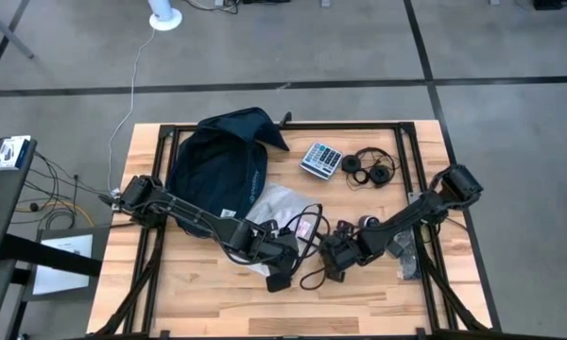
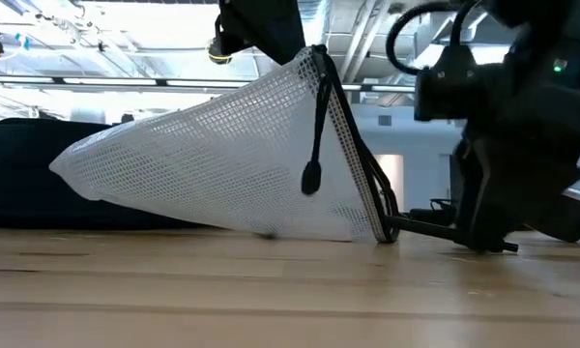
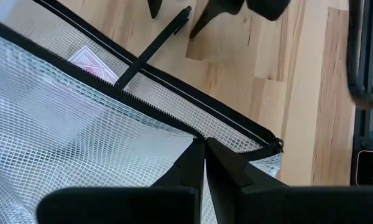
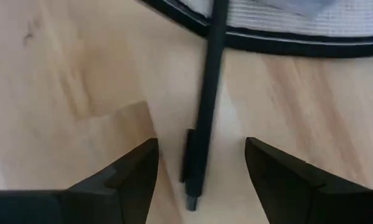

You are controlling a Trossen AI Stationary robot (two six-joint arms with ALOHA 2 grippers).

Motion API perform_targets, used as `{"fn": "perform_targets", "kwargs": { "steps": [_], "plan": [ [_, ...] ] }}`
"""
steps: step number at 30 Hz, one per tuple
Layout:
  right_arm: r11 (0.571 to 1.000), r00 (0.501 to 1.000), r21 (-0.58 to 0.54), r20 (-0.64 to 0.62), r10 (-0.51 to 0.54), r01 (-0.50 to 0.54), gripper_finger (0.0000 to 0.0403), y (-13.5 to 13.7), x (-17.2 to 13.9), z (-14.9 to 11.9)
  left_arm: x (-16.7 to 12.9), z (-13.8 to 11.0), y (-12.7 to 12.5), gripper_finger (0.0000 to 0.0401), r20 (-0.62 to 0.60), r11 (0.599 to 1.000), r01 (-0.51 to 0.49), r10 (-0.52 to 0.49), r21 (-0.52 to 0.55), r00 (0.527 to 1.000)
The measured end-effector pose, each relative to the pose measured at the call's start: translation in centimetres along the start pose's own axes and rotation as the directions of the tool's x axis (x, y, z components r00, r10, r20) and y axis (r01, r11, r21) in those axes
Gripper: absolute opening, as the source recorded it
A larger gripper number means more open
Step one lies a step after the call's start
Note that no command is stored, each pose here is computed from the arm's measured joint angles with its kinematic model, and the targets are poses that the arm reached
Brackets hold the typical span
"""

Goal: Unpack backpack
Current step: Put the black pen into the white zip bag

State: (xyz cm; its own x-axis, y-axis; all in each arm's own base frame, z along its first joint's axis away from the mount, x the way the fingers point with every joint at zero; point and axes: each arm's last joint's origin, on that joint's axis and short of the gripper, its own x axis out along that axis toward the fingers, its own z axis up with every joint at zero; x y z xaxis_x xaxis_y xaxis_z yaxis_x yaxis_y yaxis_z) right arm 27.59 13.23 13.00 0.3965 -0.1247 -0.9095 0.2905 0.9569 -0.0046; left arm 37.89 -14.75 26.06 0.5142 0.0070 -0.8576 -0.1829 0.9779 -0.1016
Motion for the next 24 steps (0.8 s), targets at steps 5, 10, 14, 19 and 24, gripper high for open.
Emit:
{"fn": "perform_targets", "kwargs": {
  "steps": [5,10,14,19,24],
  "plan": [
    [1.0,1.0,0.018,-0.006,0.015,-0.015,0.0173,-0.2,0.3,-0.2,0.0,-0.1,-0.1,0.0,-0.002,1.0,0.004,-0.004,0.002,1.0],
    [0.999,0.999,0.025,0.026,0.047,-0.047,0.0029,0.1,0.3,0.1,0.0,0.0,-0.1,0.0,-0.002,1.0,0.008,-0.008,-0.002,1.0],
    [0.995,0.994,0.043,0.063,0.085,-0.088,0.002,0.7,0.1,1.0,0.0,0.0,-0.1,0.0,0.002,1.0,0.01,-0.01,-0.013,1.0],
    [0.998,0.985,-0.008,0.159,0.063,-0.063,0.0019,1.6,-1.1,2.9,-0.1,0.2,-0.4,0.0,0.016,0.999,0.04,-0.04,0.016,0.999],
    [0.993,0.971,-0.118,0.24,0.003,0.026,0.0017,1.6,-2.1,4.7,-0.2,0.6,-1.1,0.0,0.042,0.988,0.136,-0.139,0.066,0.989]
  ]
}}
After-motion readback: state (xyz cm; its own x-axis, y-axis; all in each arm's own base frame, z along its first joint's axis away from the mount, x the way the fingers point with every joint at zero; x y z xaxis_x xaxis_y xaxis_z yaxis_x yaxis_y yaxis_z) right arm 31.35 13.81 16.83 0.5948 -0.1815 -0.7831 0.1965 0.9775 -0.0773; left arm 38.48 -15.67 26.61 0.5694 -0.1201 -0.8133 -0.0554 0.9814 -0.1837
